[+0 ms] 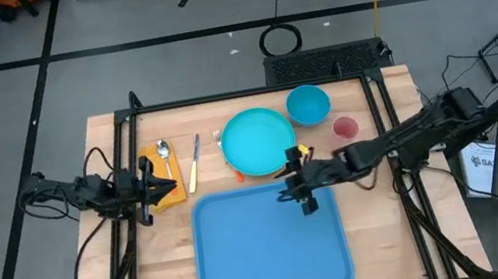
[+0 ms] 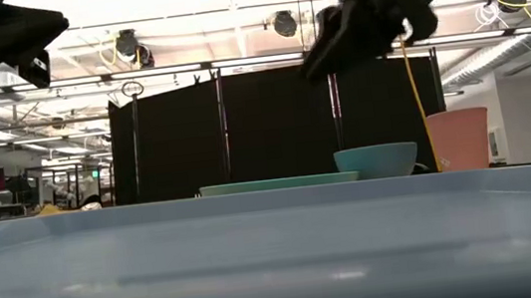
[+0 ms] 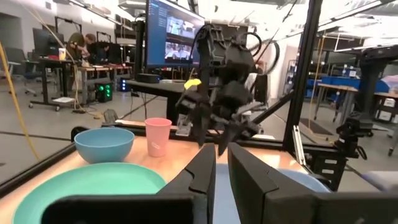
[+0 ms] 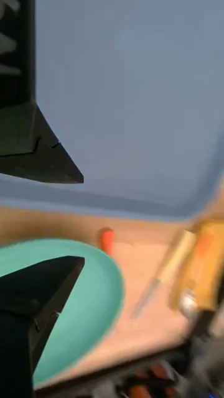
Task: Set up tray
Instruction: Put the blue plate in the center on the blue tray
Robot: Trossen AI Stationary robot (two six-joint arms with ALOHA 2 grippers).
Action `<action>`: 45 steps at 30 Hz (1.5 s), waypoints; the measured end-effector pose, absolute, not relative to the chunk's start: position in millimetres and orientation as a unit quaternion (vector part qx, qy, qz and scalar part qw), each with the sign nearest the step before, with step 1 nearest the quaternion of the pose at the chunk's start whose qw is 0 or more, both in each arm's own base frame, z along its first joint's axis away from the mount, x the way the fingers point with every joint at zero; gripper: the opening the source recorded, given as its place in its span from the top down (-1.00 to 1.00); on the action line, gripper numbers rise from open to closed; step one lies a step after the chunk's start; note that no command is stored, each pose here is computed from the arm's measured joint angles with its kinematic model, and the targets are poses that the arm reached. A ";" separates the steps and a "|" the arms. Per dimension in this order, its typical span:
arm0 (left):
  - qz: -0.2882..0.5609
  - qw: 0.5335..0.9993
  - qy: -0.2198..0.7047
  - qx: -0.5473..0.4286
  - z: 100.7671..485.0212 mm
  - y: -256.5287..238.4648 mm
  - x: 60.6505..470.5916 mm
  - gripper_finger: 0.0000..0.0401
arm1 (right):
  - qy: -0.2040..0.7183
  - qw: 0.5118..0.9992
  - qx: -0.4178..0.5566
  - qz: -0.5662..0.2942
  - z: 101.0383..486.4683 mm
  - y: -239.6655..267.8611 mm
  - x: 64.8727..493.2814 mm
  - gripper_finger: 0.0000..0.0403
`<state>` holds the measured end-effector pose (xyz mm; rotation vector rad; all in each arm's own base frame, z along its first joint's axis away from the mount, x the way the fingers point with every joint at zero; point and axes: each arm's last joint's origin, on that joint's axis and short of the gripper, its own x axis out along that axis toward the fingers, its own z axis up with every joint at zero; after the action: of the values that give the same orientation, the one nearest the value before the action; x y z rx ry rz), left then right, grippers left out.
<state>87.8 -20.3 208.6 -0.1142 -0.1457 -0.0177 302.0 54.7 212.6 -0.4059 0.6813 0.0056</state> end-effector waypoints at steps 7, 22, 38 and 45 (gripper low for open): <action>-0.008 0.997 -0.061 -0.056 206.2 -20.4 88.1 0.77 | 0.428 0.885 -0.184 -0.009 203.5 48.2 326.3 0.04; -0.008 0.996 -0.056 -0.064 205.2 -20.4 88.2 0.77 | 0.515 0.849 -0.118 -0.022 190.2 -11.3 330.3 0.05; -0.008 0.997 -0.051 -0.062 204.3 -20.4 88.3 0.77 | 0.521 0.844 -0.122 -0.034 175.9 -24.6 323.7 0.05; -0.008 0.997 -0.051 -0.062 204.2 -20.4 88.3 0.77 | 0.530 0.841 -0.108 -0.030 166.3 -32.0 326.4 0.05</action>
<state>88.3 -20.4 204.2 -0.1244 -0.1014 -0.0160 326.4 -32.0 166.3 -0.2276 1.1199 -0.0644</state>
